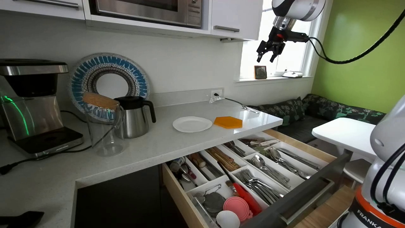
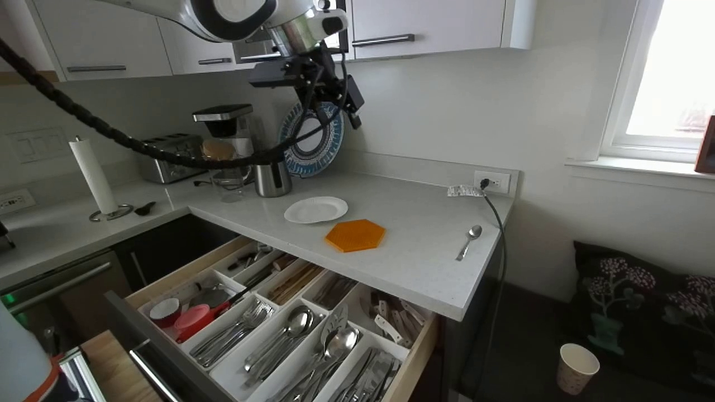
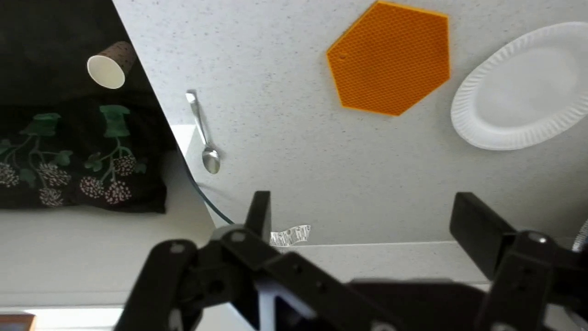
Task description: Put the spoon inside the drawer
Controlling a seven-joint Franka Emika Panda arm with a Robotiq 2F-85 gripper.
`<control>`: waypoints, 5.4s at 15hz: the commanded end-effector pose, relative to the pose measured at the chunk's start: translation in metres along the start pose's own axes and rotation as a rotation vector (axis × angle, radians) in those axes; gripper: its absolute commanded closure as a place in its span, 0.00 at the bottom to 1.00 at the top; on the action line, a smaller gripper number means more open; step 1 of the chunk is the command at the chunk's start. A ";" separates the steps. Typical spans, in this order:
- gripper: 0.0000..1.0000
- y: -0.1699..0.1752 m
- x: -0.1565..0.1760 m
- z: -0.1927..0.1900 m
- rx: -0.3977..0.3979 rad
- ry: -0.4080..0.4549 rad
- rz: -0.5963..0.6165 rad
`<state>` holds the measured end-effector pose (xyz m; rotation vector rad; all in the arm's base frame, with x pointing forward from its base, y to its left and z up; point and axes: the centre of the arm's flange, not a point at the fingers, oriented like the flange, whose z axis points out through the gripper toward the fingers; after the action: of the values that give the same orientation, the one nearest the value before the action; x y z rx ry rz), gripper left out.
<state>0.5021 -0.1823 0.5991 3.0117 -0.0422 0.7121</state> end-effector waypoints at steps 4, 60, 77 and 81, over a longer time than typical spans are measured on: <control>0.00 0.084 0.046 0.051 -0.003 0.026 0.010; 0.00 0.195 0.070 0.380 0.007 -0.078 -0.073; 0.31 0.201 0.078 0.426 0.037 0.083 -0.146; 0.25 0.209 0.080 0.429 0.040 0.118 -0.128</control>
<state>0.7408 -0.3961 0.2684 2.9738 0.1690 0.8040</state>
